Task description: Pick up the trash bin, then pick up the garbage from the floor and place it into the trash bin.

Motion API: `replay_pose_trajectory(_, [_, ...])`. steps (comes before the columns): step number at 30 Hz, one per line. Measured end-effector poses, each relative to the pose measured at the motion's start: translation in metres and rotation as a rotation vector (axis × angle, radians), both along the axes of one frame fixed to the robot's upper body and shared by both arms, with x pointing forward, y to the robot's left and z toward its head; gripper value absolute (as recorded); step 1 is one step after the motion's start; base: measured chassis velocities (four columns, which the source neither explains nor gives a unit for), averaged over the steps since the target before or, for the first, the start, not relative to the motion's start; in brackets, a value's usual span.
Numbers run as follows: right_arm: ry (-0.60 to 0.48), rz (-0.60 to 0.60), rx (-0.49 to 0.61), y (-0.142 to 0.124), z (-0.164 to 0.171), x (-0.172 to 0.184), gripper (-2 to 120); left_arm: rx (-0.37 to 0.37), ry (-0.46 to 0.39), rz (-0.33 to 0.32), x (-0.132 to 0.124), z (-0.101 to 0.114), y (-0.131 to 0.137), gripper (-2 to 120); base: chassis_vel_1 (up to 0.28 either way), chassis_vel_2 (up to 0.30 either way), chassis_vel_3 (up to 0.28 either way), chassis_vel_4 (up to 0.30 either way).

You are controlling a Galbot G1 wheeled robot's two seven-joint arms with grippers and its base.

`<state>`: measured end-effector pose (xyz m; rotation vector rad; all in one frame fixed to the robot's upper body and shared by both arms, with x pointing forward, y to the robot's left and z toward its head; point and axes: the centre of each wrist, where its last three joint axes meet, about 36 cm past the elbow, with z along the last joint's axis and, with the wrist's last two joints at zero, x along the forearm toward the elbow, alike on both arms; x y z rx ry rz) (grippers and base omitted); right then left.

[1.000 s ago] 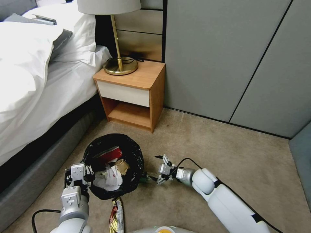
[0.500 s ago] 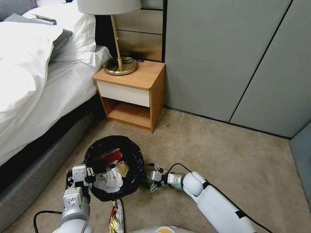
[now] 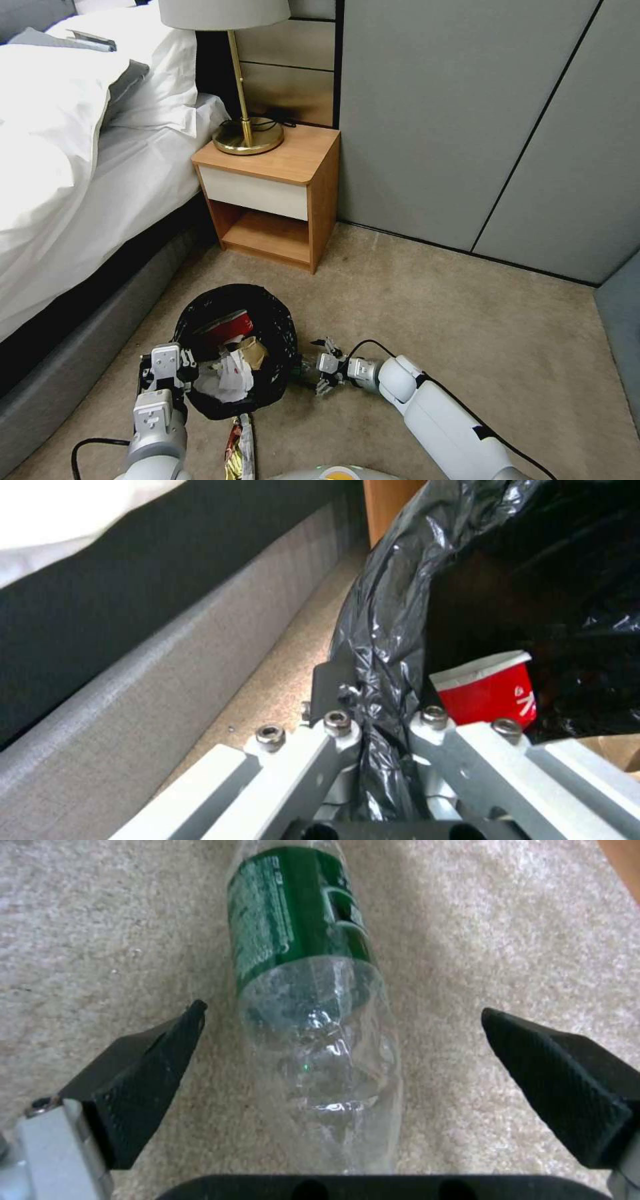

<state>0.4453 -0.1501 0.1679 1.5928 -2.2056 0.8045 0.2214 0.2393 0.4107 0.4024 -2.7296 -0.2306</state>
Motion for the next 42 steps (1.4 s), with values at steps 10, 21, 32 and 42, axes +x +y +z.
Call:
replay_pose_trajectory(10, [0.019, -0.006, 0.012, 0.001, -0.013, 0.000, 66, 0.003, 0.006, -0.002, -0.001, -0.002, -0.002, 1, 0.000, 0.000, 0.000, 0.000])
replay_pose_trajectory(21, [0.022, -0.012, 0.037, 0.008, -0.013, -0.001, 29, 0.004, 0.007, -0.002, -0.001, -0.002, -0.002, 1, 0.000, 0.000, 0.000, 0.000])
replay_pose_trajectory(32, [0.025, -0.092, 0.120, 0.004, -0.006, -0.013, 20, 0.000, -0.002, -0.009, 0.001, -0.001, -0.004, 1, 0.000, 0.000, 0.000, 0.000])
replay_pose_trajectory(42, [-0.082, -0.291, 0.378, 0.005, 0.056, -0.017, 20, -0.001, -0.007, -0.016, 0.003, -0.001, -0.005, 1, 0.000, 0.000, 0.000, 0.000])
